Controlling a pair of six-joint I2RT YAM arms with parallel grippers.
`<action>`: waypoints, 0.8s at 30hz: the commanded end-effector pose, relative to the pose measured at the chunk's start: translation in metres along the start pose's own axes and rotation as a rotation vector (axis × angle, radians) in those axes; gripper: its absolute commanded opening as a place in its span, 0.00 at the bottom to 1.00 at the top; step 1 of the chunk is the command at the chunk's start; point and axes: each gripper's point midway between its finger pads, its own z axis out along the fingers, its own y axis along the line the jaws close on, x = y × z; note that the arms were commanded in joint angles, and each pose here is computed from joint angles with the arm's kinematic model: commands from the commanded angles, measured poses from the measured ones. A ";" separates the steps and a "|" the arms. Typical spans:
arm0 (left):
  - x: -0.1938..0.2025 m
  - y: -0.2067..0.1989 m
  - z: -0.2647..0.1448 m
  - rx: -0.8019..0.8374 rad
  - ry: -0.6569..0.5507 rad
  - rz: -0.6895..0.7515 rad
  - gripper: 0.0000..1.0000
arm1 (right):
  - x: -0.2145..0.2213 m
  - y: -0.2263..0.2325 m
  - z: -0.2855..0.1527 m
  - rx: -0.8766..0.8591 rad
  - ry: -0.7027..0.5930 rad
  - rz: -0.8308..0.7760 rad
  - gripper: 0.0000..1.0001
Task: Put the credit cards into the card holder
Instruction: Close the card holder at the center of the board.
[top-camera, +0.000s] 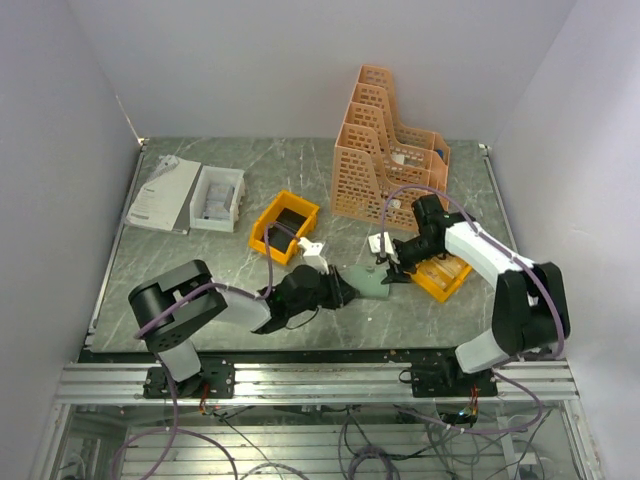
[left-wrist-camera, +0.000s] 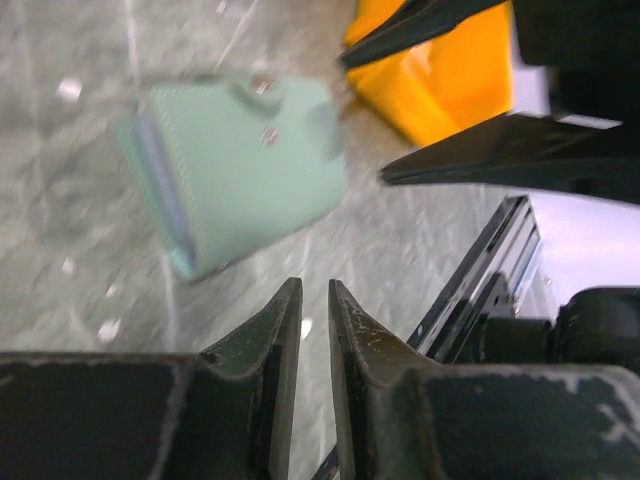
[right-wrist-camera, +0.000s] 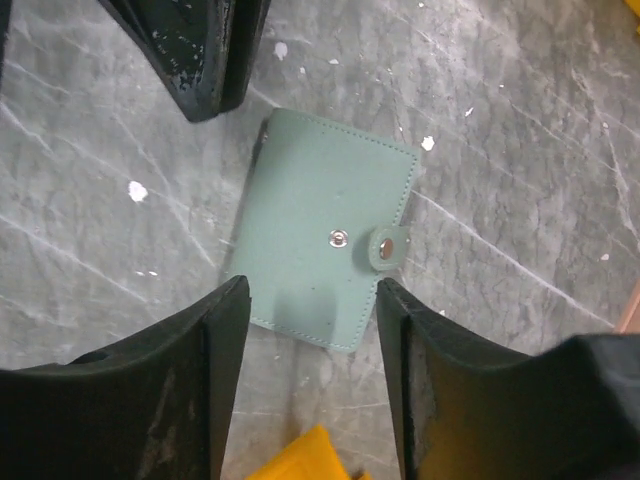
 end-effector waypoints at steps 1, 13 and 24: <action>-0.034 -0.014 0.017 0.000 -0.057 0.069 0.26 | 0.000 -0.022 -0.001 -0.022 0.005 -0.123 0.47; -0.029 0.012 0.052 -0.062 0.033 0.015 0.07 | 0.007 -0.025 0.017 -0.030 0.006 -0.075 0.35; -0.022 0.023 0.053 -0.077 0.045 -0.005 0.07 | 0.020 -0.019 0.034 -0.085 0.065 -0.060 0.32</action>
